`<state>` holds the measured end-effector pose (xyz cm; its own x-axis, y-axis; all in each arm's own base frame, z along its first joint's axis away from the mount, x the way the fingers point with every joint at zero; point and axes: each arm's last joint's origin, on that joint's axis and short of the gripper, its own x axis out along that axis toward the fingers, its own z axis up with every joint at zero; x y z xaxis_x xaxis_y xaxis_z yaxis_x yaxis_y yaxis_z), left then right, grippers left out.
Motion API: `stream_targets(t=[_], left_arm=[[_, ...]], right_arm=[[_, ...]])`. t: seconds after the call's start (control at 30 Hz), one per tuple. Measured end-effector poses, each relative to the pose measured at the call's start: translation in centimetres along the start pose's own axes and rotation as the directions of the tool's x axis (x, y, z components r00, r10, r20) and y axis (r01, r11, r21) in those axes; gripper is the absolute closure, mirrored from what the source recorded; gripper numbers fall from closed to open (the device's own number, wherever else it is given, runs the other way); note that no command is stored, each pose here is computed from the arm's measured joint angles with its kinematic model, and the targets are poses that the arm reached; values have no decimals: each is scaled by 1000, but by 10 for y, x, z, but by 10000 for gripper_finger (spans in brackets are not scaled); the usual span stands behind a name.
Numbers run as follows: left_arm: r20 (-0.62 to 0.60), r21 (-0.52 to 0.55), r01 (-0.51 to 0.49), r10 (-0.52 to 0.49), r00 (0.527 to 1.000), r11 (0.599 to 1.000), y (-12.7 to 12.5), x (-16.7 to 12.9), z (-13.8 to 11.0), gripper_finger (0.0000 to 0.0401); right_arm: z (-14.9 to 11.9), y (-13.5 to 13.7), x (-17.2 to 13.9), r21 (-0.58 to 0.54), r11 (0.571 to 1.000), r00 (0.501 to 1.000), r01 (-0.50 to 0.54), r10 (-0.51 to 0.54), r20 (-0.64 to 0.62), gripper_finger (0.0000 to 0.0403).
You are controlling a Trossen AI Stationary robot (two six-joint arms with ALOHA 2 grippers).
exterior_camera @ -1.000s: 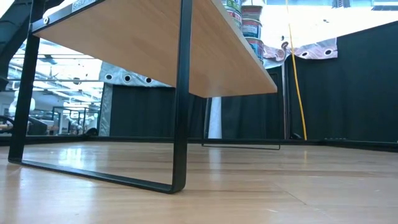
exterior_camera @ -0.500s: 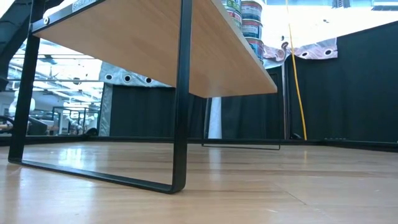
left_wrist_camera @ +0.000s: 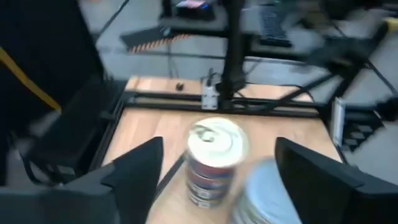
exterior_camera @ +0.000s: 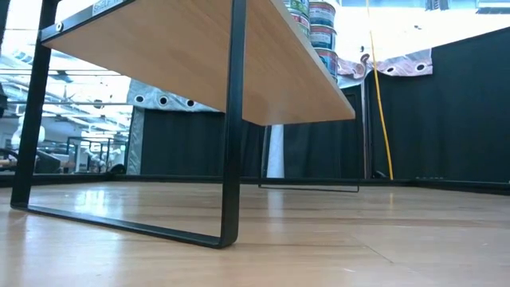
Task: Stack canned seafood by type on shelf
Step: Return to Home Position
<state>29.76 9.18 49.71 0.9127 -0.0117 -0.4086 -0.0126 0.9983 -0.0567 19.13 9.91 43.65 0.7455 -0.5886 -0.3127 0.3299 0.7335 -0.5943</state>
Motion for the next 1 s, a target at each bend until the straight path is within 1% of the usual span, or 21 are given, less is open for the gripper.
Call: stream_targets(t=[0.07,0.1,0.2,0.3,0.33,0.37,0.4,0.47,0.57,0.63,0.73,0.83,0.93,1.0], left_arm=[[13,76,16,-17,1000,997,-20,-25,2,126],[19,96,20,-22,1000,995,-29,-34,2,148],[36,151,7,-13,999,989,-51,-54,-1,232],[12,230,31,-35,999,973,-68,-59,-12,331],[-6,239,49,-49,999,970,-72,-58,-18,362],[-15,244,67,-65,998,967,-76,-56,-23,381],[-26,249,86,-82,996,965,-79,-53,-28,389],[-32,267,120,-116,993,956,-87,-47,-41,392],[22,285,141,-154,988,948,-93,-35,-62,397],[36,283,146,-162,986,948,-93,-26,-81,398],[59,275,112,-133,989,955,-89,-20,-108,398],[129,239,71,-105,986,968,-83,-27,-131,398],[179,214,19,-59,982,977,-77,-31,-156,398],[202,192,-8,-31,979,981,-73,-33,-172,399]], right_arm=[[-6,-4,-2,24,999,999,-40,40,-5,160],[-9,-5,-3,31,998,998,-62,62,-6,184],[-20,-7,-3,51,993,994,-105,105,3,268],[-32,-4,-2,66,985,986,-161,158,44,364],[-37,-2,-1,72,980,981,-185,180,64,382],[-42,0,0,85,973,974,-213,205,92,390],[-47,2,1,96,966,966,-241,229,122,390],[-59,5,2,112,947,941,-302,277,194,390],[-81,9,4,104,919,889,-380,332,317,400],[-97,10,7,105,908,857,-406,339,387,400],[-123,8,12,129,894,820,-428,325,472,402],[-148,8,18,144,880,780,-452,312,542,402],[-168,9,22,157,865,731,-477,291,618,403],[-178,10,25,169,860,713,-481,271,647,403]])
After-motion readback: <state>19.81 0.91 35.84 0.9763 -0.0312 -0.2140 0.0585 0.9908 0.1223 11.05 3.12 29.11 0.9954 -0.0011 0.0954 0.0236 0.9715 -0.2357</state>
